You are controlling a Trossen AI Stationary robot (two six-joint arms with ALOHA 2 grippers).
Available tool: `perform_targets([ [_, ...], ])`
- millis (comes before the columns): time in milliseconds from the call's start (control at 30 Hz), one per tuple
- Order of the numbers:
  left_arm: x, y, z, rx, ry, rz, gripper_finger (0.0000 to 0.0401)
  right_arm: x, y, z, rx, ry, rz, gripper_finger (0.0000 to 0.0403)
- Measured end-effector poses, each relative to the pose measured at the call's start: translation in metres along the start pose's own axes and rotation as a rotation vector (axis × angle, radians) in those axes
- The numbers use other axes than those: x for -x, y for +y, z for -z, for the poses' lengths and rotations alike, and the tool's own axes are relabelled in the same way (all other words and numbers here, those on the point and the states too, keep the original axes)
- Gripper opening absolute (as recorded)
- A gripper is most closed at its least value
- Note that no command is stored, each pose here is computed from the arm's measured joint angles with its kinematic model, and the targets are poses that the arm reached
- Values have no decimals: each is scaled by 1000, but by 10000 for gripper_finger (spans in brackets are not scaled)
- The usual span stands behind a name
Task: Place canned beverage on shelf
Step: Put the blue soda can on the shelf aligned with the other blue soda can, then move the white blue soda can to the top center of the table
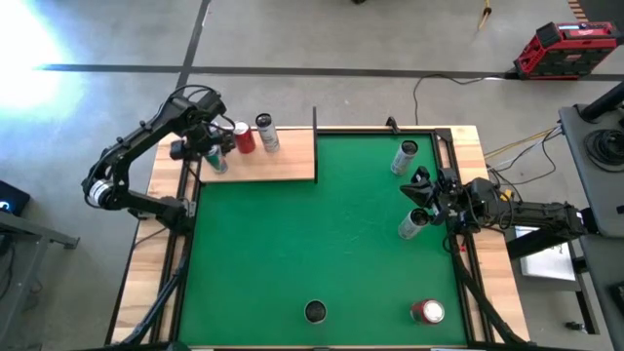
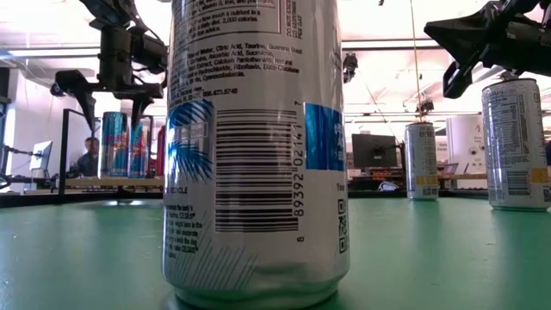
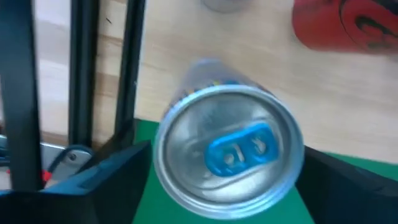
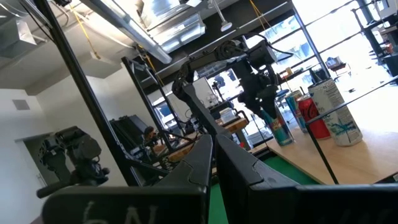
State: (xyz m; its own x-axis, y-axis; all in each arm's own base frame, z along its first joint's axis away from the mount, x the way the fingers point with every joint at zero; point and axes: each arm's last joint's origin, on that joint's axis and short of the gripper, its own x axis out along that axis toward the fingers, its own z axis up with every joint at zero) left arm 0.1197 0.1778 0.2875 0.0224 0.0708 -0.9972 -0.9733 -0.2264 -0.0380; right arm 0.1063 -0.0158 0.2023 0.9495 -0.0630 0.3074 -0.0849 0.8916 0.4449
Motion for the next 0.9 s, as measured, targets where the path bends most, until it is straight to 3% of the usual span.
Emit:
perform_targets([
  [133, 1, -3, 4, -31, 33, 32, 395, 0, 0, 0, 0, 0, 0, 13],
  [433, 7, -20, 33, -150, 31, 74, 388, 0, 0, 0, 0, 0, 0, 13],
  [667, 10, -40, 73, -195, 47, 95, 399, 0, 0, 0, 0, 0, 0, 13],
  [900, 14, -62, 127, -252, 38, 186, 400, 0, 0, 0, 0, 0, 0, 13],
])
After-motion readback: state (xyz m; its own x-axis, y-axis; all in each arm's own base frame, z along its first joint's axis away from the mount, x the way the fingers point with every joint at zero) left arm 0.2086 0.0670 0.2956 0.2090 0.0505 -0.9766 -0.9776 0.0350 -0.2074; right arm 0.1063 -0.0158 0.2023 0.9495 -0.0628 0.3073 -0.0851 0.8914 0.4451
